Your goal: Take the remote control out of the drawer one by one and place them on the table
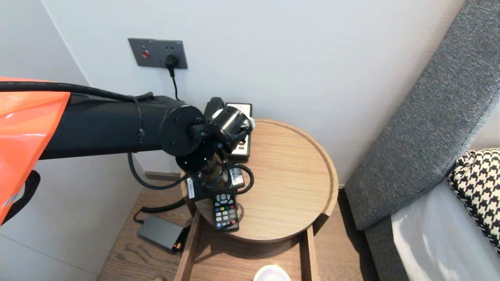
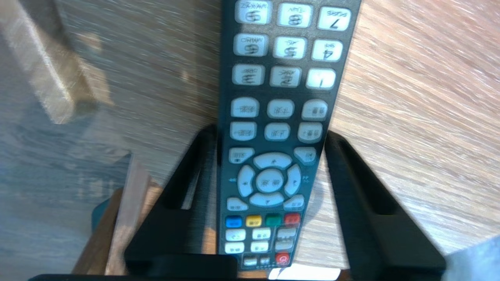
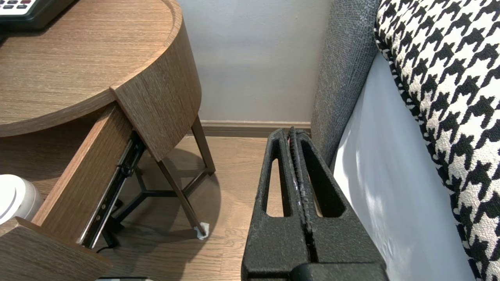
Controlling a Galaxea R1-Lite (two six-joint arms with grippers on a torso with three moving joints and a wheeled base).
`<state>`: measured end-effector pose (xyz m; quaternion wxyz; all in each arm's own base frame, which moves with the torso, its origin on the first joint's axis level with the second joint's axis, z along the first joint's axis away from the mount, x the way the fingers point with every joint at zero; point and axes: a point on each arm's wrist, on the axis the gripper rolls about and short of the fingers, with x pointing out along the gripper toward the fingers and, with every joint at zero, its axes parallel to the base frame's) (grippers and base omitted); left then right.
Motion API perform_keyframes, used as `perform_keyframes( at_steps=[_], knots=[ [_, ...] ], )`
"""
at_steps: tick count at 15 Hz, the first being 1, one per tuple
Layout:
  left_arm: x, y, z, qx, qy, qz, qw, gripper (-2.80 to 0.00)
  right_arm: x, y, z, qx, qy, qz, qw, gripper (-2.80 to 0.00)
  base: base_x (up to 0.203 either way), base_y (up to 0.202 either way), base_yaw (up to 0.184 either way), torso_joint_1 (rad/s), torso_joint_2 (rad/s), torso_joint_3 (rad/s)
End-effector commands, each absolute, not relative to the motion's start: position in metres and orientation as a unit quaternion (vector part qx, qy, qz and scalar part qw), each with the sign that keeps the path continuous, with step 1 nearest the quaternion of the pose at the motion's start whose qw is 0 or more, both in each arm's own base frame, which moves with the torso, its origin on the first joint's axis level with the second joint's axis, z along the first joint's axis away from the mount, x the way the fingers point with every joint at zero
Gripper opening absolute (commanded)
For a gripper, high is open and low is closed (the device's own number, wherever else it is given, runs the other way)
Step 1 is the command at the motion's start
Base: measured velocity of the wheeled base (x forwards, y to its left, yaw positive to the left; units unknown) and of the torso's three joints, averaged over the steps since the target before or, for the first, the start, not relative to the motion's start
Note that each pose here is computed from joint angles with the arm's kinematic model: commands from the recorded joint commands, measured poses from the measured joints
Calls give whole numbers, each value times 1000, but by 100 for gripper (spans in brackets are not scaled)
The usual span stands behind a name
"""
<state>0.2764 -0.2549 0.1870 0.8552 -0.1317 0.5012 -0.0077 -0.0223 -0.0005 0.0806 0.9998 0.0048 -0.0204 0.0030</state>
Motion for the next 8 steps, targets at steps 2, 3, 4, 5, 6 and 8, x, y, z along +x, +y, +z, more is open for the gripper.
perform_keyframes(
  at_steps=[2, 3, 4, 5, 6, 8],
  knots=[
    [276, -255, 189, -136, 499, -6, 856, 0, -20, 0, 74, 5, -8, 3, 1000, -280, 0, 0, 0, 0, 0, 0],
    [276, -255, 192, -139, 497, -8, 857, 0, -20, 0, 74, 5, -8, 3, 1000, -280, 0, 0, 0, 0, 0, 0],
    [276, -254, 192, -140, 496, -7, 857, 0, -20, 0, 74, 5, -8, 3, 1000, -280, 0, 0, 0, 0, 0, 0],
    [275, -254, 194, -143, 495, -7, 857, 0, -20, 0, 74, 5, -8, 3, 1000, -280, 0, 0, 0, 0, 0, 0],
    [273, -253, 197, -144, 492, -10, 858, 0, -20, 0, 74, 5, -8, 3, 1000, -280, 0, 0, 0, 0, 0, 0],
    [262, -249, 212, -147, 487, -22, 861, 0, -20, 0, 74, 5, -8, 3, 1000, -280, 0, 0, 0, 0, 0, 0]
  ],
)
